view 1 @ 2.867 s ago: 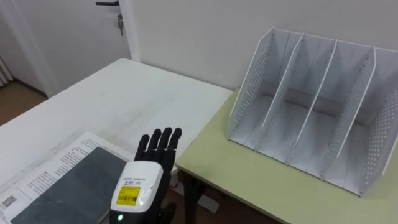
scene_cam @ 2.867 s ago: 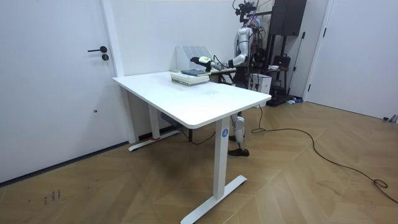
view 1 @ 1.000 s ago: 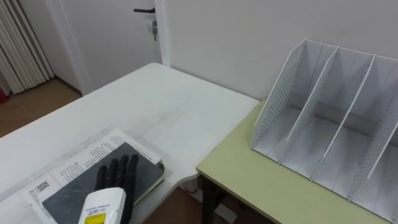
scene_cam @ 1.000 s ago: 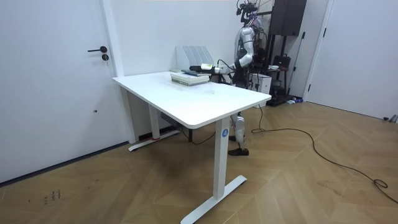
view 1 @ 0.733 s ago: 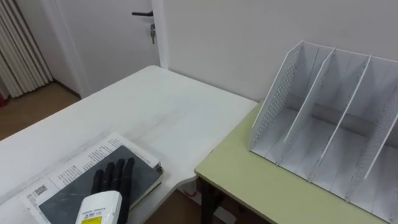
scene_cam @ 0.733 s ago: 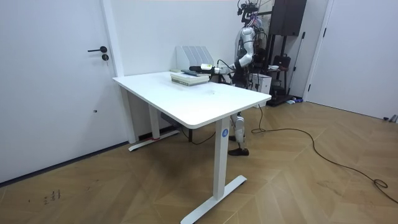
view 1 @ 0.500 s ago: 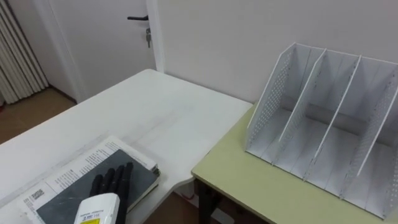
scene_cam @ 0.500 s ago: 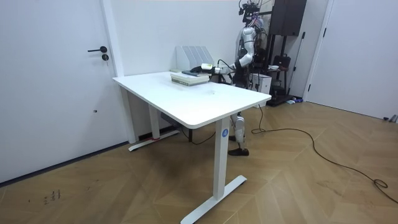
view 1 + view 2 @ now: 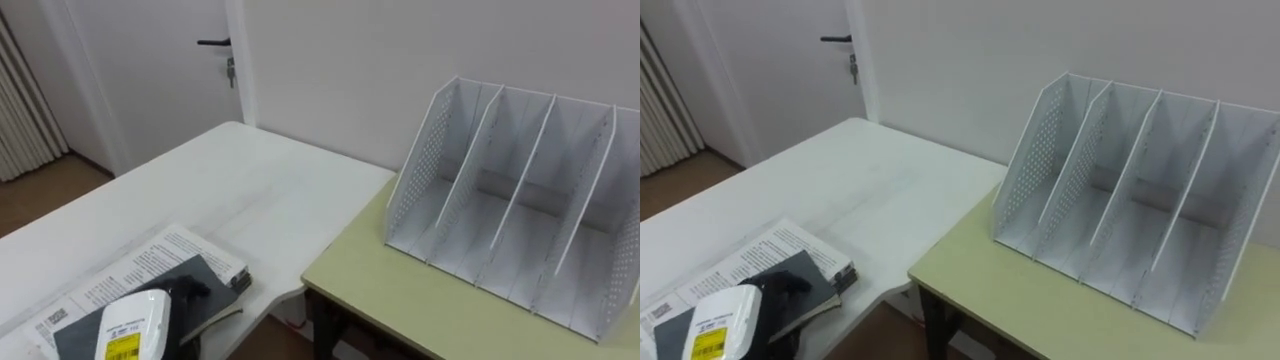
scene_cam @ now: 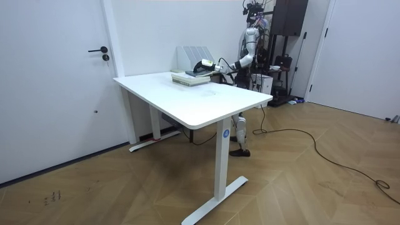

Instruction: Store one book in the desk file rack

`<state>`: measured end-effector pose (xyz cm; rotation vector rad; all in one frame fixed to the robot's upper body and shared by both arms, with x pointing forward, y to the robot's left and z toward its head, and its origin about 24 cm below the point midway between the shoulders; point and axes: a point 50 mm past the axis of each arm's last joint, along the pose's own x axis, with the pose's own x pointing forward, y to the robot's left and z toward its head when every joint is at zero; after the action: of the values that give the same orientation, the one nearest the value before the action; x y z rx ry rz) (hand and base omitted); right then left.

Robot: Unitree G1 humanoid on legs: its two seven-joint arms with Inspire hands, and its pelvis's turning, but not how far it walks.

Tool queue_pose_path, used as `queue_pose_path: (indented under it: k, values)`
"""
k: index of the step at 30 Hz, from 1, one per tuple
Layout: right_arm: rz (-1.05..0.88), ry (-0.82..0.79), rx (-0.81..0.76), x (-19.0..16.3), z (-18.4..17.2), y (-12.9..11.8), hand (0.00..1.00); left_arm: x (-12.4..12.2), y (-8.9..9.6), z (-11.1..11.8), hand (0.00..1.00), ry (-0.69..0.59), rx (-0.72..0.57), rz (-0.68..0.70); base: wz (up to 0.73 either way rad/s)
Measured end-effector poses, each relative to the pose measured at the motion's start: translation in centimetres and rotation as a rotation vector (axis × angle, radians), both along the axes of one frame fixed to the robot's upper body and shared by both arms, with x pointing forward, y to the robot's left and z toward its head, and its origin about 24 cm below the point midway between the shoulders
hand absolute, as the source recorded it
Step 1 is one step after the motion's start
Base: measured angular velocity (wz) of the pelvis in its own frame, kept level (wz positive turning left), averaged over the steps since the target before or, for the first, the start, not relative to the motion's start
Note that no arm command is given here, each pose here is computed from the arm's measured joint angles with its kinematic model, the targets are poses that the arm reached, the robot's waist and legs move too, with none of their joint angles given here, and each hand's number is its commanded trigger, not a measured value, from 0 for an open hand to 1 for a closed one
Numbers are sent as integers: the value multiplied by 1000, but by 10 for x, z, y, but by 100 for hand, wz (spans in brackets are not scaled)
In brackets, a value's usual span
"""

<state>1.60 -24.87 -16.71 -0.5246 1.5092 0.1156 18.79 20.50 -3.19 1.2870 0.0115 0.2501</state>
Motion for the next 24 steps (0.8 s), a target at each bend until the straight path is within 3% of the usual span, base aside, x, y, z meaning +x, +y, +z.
queue_pose_path:
  k: [13, 24]
  values:
    - [16, -44, 10, 12, 1, 0, 0, 8, -1, 8, 100, -27, -42, 10, 0]
    - [119, -251, 11, 57, 15, -5, 0, 23, -3, 44, 100, -69, -385, -52, 4]
